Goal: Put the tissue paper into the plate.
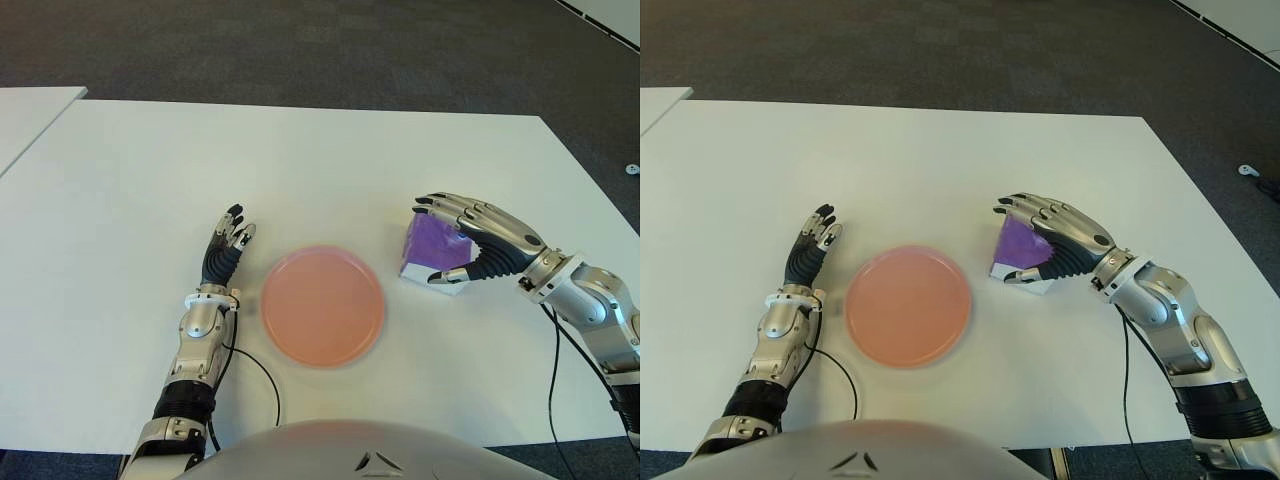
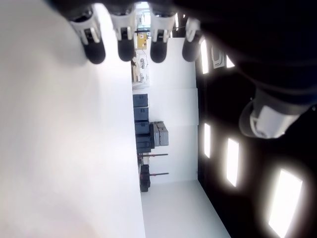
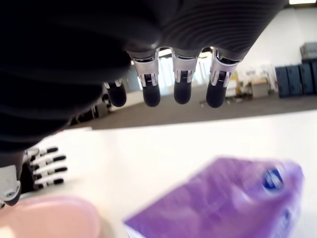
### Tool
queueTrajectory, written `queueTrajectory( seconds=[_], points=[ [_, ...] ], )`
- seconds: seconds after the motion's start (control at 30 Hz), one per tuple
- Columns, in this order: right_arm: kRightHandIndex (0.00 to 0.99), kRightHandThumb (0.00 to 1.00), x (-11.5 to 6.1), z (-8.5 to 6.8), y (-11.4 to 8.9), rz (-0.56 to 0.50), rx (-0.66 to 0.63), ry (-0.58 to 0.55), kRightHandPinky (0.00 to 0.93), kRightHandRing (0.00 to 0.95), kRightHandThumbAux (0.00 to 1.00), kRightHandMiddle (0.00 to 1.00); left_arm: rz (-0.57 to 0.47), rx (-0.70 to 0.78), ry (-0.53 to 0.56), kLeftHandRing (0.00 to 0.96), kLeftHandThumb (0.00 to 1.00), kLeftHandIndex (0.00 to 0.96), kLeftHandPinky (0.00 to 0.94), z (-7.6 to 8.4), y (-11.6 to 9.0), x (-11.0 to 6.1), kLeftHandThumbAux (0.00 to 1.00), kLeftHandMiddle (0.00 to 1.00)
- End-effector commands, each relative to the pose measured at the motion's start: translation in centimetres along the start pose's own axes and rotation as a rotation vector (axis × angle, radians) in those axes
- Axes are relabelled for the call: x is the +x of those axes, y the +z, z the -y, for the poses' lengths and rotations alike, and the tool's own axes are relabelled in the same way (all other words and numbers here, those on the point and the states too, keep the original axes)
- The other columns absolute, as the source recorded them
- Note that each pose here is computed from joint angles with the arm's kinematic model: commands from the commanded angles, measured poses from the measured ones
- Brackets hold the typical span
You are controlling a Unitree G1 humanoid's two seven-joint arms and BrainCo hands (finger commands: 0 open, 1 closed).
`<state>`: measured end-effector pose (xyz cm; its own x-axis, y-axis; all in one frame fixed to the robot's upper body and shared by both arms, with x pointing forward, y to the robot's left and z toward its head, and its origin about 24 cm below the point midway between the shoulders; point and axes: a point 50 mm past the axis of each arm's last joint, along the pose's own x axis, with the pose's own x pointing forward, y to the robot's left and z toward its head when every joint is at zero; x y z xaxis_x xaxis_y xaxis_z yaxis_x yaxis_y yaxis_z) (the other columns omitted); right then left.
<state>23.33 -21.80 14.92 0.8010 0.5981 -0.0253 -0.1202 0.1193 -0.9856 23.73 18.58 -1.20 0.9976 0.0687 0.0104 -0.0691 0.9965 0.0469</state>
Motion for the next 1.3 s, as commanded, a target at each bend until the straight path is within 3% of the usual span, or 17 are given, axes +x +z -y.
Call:
queueTrajectory(
  seconds=[0.03, 0.27, 0.5, 1.07, 1.3],
  points=[
    [0.0, 0.128, 1.0, 1.7, 0.0, -0.009, -0.024, -0.058, 0.0, 0.0, 0.429, 0.0, -0.066, 0.006, 0.0, 0.0, 0.0, 0.0, 0.0, -0.3, -1.1, -0.7, 0.449, 0.0],
    [0.0, 0.146, 0.9, 3.4, -0.6, -0.031, -0.057, -0.124, 0.0, 0.0, 0.411, 0.0, -0.075, 0.012, 0.008, 0.0, 0.0, 0.0, 0.0, -0.4, -1.1, -0.7, 0.44, 0.0],
    [0.0, 0.183, 1.0, 4.0, -0.6, -0.042, -0.072, -0.124, 0.0, 0.0, 0.413, 0.0, -0.074, 0.004, 0.014, 0.0, 0.0, 0.0, 0.0, -0.3, -1.1, -0.8, 0.439, 0.0],
    [0.0, 0.252, 1.6, 2.6, 0.0, -0.03, -0.003, -0.089, 0.0, 0.0, 0.482, 0.0, -0.077, -0.007, 0.019, 0.0, 0.0, 0.0, 0.0, -0.5, -1.2, -1.0, 0.436, 0.0],
    [0.0, 0.188, 0.8, 1.6, -0.1, -0.054, 0.009, -0.038, 0.0, 0.0, 0.45, 0.0, -0.073, -0.008, 0.023, 0.0, 0.0, 0.0, 0.0, -0.6, -1.2, -1.1, 0.452, 0.0]
  ],
)
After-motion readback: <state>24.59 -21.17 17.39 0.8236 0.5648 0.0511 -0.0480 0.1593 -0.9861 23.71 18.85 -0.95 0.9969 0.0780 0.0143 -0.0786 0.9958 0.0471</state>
